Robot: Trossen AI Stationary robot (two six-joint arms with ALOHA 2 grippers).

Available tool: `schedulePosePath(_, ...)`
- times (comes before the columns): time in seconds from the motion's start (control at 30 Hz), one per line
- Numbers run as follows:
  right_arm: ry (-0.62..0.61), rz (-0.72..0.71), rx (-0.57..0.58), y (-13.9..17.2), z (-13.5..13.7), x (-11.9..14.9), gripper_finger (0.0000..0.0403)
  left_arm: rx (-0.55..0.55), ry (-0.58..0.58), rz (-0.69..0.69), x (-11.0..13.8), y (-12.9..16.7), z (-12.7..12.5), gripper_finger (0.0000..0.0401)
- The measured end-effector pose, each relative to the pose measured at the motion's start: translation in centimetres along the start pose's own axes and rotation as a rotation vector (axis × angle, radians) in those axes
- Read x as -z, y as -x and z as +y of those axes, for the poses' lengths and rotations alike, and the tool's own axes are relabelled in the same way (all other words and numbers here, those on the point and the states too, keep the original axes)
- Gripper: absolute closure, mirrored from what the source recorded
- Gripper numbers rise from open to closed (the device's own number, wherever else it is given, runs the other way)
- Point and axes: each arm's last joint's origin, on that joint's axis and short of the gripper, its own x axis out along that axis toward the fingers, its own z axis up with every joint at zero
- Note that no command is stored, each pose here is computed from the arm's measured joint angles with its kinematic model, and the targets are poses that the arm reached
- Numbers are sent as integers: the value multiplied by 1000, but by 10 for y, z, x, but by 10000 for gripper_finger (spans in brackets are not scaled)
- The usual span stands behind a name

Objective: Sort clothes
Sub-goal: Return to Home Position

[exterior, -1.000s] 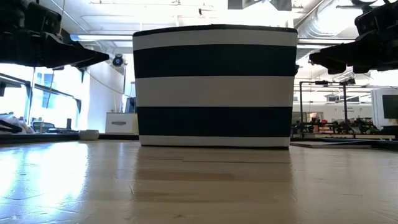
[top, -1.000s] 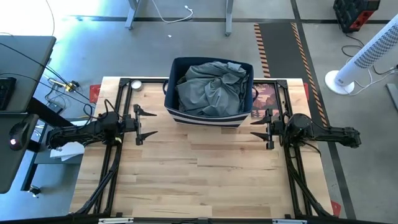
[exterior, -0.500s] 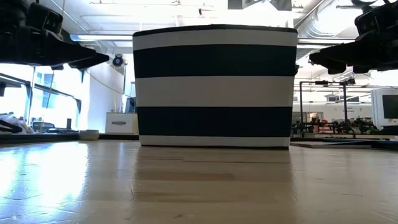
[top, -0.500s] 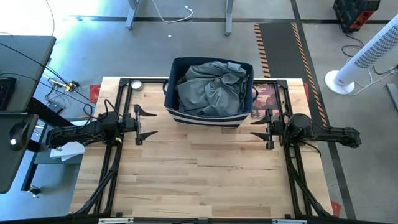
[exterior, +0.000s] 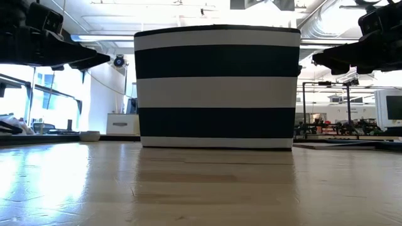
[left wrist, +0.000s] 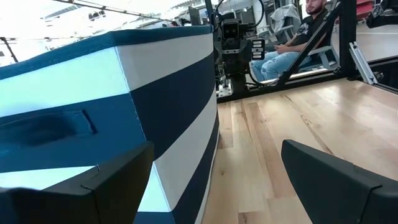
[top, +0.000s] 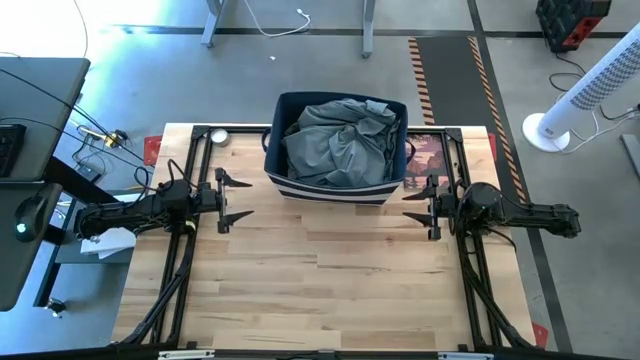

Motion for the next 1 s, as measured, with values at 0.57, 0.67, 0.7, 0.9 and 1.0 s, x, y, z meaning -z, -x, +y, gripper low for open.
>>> schedulePosePath(0.57, 1, -12, -1, 0, 0, -1, 215, 11, 0, -4, 0, 0, -1, 48)
schedulePosePath(0.67, 0, -11, -1, 0, 0, 0, 215, 25, 1, -8, -1, 0, -3, 48)
schedulePosePath(0.7, 0, -8, -2, 0, 0, 0, 215, 31, 1, -9, -1, 0, -3, 48)
schedulePosePath(0.9, 0, -6, -2, 0, 0, 0, 215, 66, 1, -19, -2, 0, -7, 48)
schedulePosePath(1.0, 0, -6, -2, 0, 0, 0, 215, 85, 1, -24, -2, 0, -8, 48)
